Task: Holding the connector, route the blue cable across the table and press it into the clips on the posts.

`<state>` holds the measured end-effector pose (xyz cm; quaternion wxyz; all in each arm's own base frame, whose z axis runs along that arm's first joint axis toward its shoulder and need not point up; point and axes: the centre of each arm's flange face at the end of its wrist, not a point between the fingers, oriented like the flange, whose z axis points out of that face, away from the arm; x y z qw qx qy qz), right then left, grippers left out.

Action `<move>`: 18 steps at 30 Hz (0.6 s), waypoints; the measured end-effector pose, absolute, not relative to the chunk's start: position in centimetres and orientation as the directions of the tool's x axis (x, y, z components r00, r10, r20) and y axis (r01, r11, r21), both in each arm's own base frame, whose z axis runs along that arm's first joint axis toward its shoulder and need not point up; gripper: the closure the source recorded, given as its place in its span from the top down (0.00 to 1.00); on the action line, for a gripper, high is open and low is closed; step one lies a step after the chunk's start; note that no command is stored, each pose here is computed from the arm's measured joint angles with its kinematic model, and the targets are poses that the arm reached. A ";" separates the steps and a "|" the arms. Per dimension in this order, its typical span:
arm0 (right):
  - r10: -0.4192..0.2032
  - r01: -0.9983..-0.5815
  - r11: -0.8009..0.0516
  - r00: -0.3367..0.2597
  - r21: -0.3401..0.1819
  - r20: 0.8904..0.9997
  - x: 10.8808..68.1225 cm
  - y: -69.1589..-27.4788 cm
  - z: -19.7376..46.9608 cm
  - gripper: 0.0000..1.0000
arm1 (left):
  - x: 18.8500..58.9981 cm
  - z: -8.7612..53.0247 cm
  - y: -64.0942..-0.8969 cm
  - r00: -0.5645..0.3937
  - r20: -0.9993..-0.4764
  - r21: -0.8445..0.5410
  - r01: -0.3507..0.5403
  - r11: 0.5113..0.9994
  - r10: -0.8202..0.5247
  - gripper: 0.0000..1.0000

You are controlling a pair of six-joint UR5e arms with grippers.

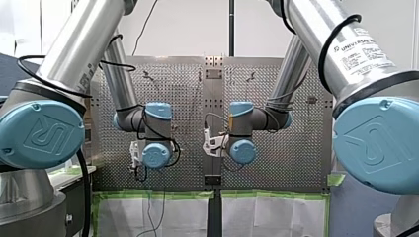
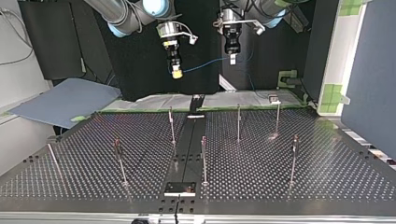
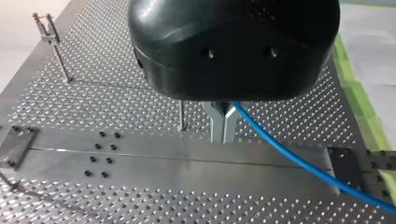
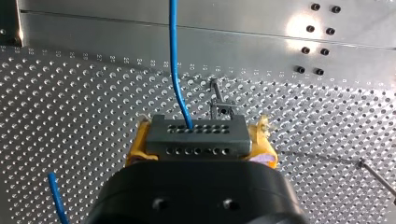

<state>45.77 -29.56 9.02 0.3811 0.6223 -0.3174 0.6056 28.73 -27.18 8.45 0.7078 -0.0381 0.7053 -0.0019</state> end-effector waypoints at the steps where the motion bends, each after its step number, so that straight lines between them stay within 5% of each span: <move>1: 0.066 -0.857 -0.508 0.065 0.090 0.996 45.8 -29.6 9.0 0.00 | 28.7 8.7 -27.2 0.006 -0.998 -0.057 -0.056 0.997 -0.057 0.02; 18: 0.066 -0.857 -0.508 0.065 0.090 0.996 45.8 -29.6 9.0 0.00 | 28.6 11.5 -27.0 0.024 -0.997 -0.069 -0.071 0.995 -0.068 0.02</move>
